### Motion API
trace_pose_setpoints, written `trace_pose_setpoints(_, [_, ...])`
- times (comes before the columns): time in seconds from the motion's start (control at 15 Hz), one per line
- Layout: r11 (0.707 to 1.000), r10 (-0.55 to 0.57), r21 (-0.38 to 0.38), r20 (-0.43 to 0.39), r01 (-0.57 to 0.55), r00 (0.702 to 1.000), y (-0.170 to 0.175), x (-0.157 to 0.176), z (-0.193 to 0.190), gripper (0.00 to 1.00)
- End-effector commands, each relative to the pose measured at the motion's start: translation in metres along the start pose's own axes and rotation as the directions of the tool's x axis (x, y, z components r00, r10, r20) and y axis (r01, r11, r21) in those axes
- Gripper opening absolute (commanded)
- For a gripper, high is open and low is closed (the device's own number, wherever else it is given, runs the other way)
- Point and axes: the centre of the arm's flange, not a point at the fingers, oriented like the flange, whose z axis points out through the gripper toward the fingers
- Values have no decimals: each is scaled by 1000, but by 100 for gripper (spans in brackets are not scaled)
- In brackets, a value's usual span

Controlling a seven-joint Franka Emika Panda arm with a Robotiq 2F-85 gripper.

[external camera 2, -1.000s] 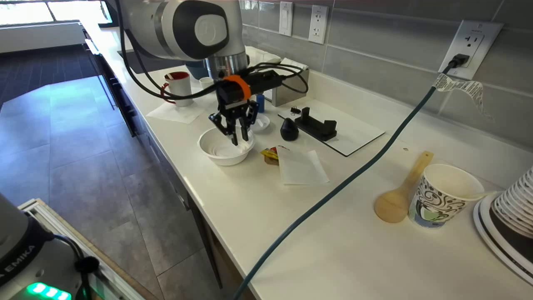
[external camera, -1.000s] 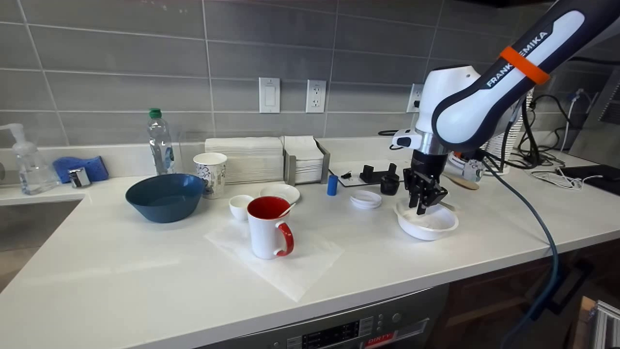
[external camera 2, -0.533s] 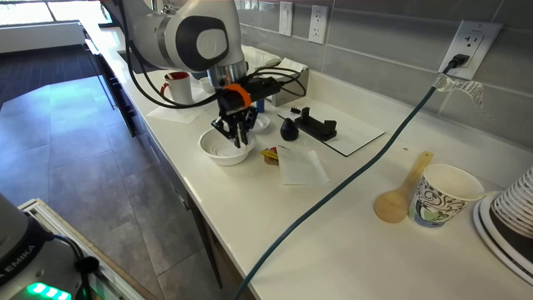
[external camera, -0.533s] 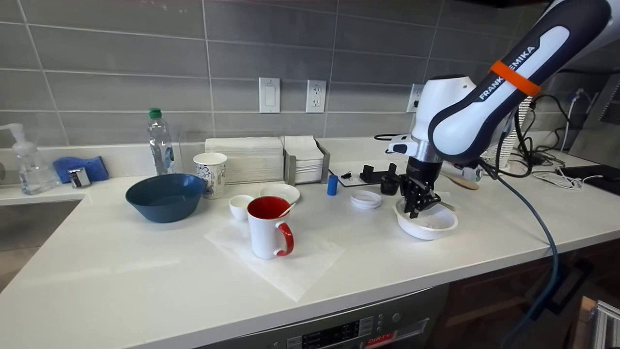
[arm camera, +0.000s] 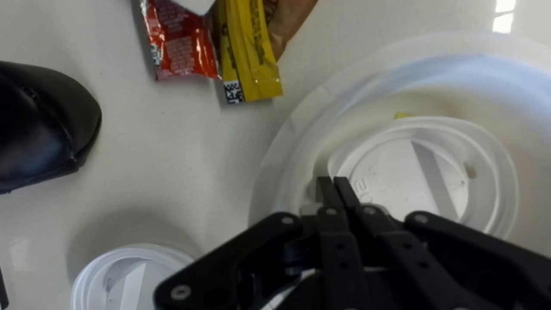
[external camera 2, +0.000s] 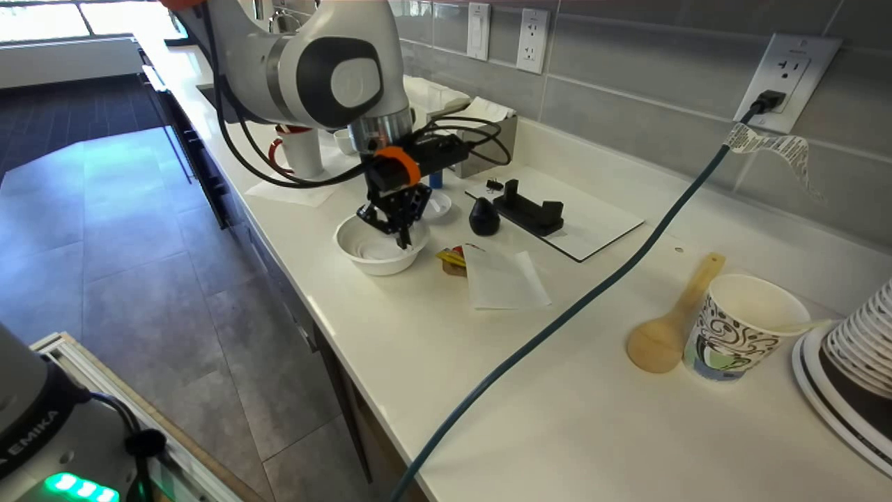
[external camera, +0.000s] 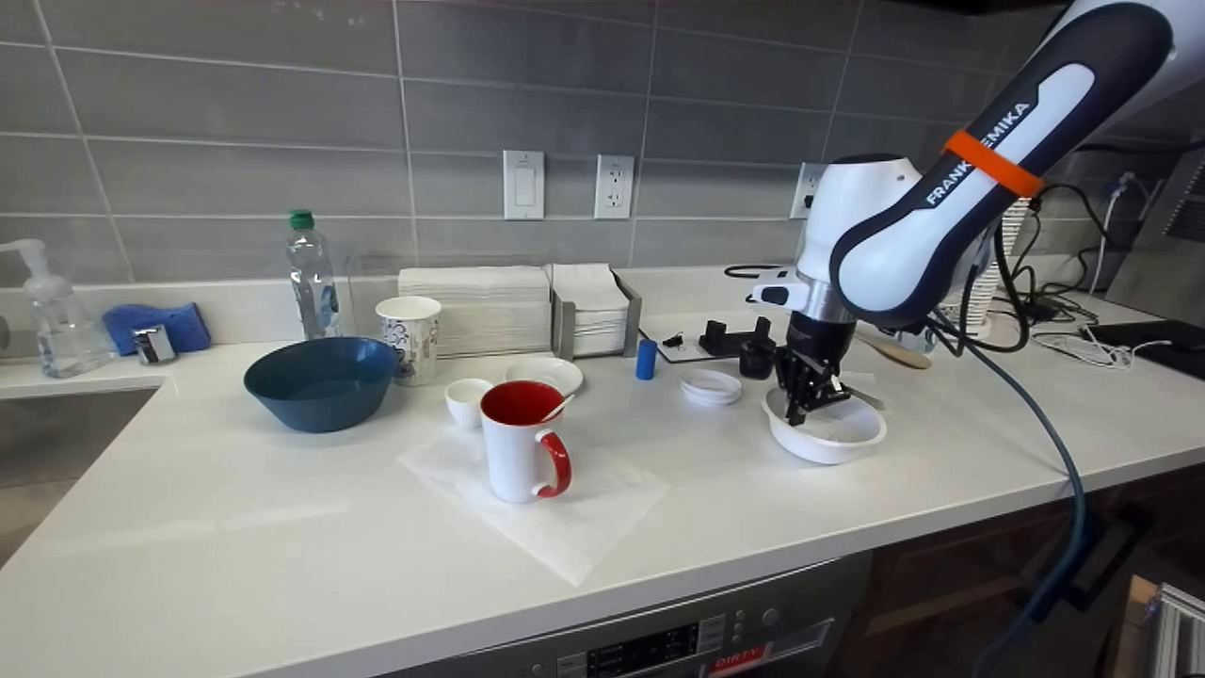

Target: Remove the black object and the white lid from the bowl

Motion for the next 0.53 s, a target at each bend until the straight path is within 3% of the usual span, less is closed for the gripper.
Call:
trace_pose_setpoints(0.0, [999,-19,-32,-10,19,1000,-13,2,-10,0])
trace_pose_setpoints(0.47, [994,48,-96,17,-46,999,-23,5,-70,0])
